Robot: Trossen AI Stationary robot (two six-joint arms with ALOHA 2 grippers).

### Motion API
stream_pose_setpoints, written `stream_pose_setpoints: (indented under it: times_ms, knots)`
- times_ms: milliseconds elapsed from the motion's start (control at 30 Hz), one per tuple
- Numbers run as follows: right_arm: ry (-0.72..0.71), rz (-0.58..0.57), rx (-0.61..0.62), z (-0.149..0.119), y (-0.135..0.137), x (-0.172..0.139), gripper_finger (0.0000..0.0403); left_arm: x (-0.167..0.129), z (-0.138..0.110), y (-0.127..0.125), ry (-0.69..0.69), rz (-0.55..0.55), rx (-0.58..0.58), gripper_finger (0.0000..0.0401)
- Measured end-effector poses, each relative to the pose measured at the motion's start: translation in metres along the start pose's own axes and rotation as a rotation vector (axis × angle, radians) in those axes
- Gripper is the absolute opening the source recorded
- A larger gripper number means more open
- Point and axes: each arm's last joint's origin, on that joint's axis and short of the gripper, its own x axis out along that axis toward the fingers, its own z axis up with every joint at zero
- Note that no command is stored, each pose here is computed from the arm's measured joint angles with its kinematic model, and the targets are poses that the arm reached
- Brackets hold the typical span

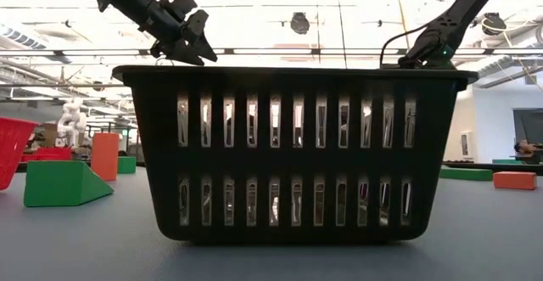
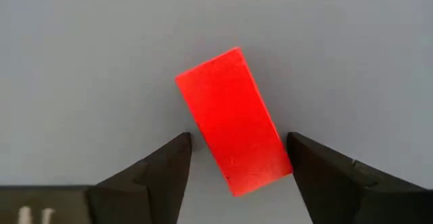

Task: Sort & place blocks by color
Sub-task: Put the red block into the black bin

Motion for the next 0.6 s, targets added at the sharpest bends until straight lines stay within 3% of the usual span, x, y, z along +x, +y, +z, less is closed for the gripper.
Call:
stream_pose_setpoints:
  times_ms: [267, 467, 600]
  knots:
    - [0.005, 0.011, -0.06, 0.004, 0.013, 0.002, 0.0122, 0.0, 0.0, 0.0, 0.0, 0.001, 0.015, 0.0253]
    - [-0.023, 0.022, -0.057, 0.007, 0.023, -0.003, 0.0122, 0.0, 0.0, 0.0, 0.001, 0.003, 0.016, 0.0253]
    - [-0.117, 0.078, -0.051, 0.009, 0.037, -0.022, 0.0122, 0.0, 0.0, 0.0, 0.001, 0.003, 0.017, 0.0253]
